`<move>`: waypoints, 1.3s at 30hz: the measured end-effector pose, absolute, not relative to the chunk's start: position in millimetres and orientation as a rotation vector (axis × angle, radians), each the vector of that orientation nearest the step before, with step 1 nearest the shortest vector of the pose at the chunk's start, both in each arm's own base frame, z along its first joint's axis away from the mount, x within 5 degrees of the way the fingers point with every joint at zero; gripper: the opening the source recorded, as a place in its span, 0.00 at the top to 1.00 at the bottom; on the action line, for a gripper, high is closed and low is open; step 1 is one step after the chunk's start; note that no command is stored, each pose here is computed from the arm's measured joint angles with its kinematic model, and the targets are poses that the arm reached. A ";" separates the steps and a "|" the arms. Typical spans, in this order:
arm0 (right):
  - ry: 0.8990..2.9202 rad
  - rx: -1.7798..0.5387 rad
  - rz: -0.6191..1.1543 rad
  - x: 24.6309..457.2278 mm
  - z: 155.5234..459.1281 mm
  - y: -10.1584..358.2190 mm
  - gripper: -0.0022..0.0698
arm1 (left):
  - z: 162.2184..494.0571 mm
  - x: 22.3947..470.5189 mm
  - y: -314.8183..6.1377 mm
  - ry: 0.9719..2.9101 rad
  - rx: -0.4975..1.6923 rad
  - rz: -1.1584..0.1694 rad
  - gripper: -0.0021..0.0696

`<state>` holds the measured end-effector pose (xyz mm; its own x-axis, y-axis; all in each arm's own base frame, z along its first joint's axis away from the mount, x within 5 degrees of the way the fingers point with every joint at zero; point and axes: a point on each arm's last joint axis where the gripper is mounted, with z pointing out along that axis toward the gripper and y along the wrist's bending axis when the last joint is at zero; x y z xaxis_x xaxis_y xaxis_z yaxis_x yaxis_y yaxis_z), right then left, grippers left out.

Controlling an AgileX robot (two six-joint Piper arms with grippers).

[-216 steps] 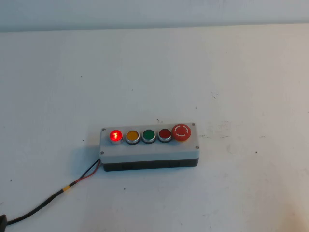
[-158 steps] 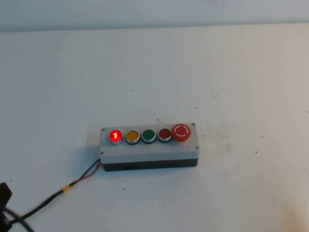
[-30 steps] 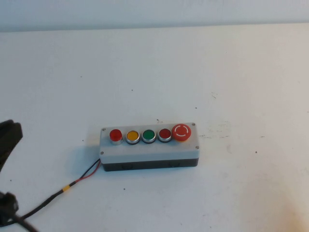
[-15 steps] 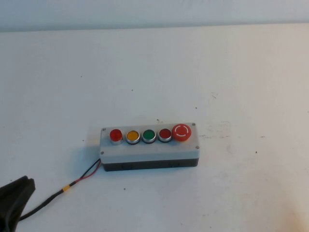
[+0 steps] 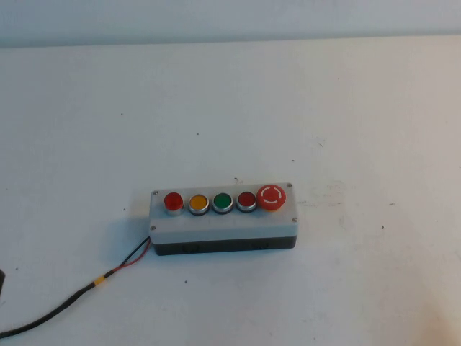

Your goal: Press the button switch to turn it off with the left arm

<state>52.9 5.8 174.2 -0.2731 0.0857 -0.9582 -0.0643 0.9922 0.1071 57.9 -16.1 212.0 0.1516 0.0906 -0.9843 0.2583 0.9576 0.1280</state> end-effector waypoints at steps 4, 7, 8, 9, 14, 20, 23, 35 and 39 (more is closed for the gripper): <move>1.842 0.016 0.144 52.9 174.2 5.8 0.99 | 199.6 55.3 -13.4 1.540 0.268 -0.094 0.97; 1.842 0.016 0.144 52.9 174.2 5.8 0.99 | 185.4 54.2 -13.1 1.699 0.264 -0.102 0.97; 1.842 0.016 0.144 52.9 174.2 5.8 0.99 | 181.6 53.6 -13.1 1.742 0.266 -0.104 0.97; 1.842 0.016 0.144 52.9 174.2 5.8 0.99 | 177.1 52.6 -13.1 1.792 0.274 -0.103 0.97; 1.842 0.016 0.144 52.9 174.2 5.8 0.99 | 170.6 50.6 -13.0 1.863 0.287 -0.103 0.97; 1.842 0.016 0.144 52.9 174.2 5.8 0.99 | 170.5 50.6 -12.9 1.863 0.288 -0.101 0.97; 1.842 0.016 0.144 52.9 174.2 5.8 0.99 | 170.5 50.6 -12.9 1.863 0.289 -0.100 0.97; 1.842 0.016 0.144 52.9 174.2 5.8 0.99 | 170.4 50.6 -12.9 1.865 0.288 -0.101 0.97; 1.842 0.016 0.144 52.9 174.2 5.8 0.99 | 170.4 50.6 -12.9 1.865 0.288 -0.101 0.97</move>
<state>52.9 5.8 174.2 -0.2731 0.0857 -0.9582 -0.0643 0.9922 0.1071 50.6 -12.9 170.4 -0.2831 0.1464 -0.9479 0.2482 0.9658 0.0751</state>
